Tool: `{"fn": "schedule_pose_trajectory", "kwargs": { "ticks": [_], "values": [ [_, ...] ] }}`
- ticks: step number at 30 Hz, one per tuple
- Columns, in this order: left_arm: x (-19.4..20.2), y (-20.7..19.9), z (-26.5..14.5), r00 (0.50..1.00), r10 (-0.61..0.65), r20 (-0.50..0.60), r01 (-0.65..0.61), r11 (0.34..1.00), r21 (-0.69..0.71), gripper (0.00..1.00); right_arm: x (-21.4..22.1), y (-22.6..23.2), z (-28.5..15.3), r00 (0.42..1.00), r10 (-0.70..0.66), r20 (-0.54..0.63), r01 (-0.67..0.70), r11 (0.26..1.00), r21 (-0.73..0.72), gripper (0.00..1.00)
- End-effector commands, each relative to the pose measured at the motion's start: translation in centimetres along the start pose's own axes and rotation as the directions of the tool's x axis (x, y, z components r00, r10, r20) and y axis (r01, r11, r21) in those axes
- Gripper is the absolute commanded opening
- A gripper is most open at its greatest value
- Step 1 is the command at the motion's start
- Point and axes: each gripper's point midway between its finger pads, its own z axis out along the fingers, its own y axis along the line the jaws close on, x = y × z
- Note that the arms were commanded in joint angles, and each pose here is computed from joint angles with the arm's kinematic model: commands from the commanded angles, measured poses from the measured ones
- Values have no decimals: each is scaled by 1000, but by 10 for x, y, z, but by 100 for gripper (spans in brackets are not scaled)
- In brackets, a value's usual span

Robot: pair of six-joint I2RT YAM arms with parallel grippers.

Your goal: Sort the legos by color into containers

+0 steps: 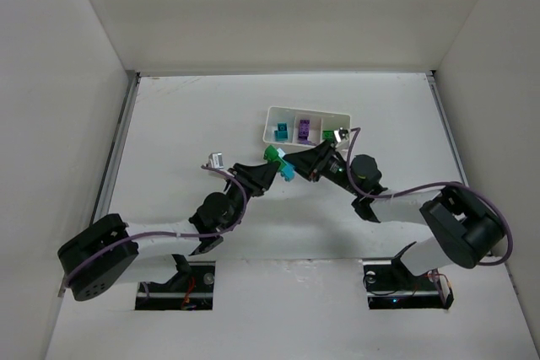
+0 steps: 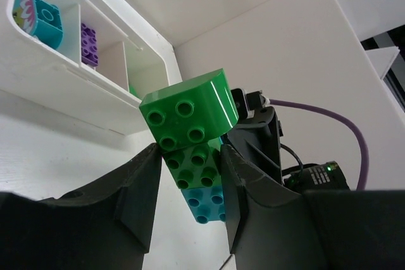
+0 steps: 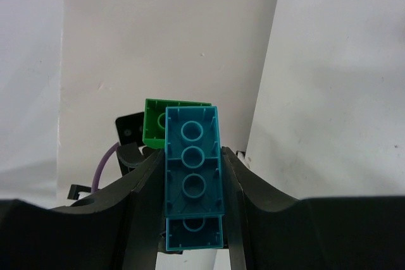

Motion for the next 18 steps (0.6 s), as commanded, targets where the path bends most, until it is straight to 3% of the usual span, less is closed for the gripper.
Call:
{"fn": "schedule_pose_trajectory", "kwargs": {
  "ticks": [1, 18],
  "values": [
    [-2, -27, -6, 999, -43, -17, 45, 994, 99, 19, -31, 33, -6, 993, -50, 103, 62, 992, -114, 32],
    [8, -28, -7, 998, -16, -68, 24, 993, 112, 18, -62, 35, -21, 982, -76, 175, 95, 990, -101, 32]
  ]
}}
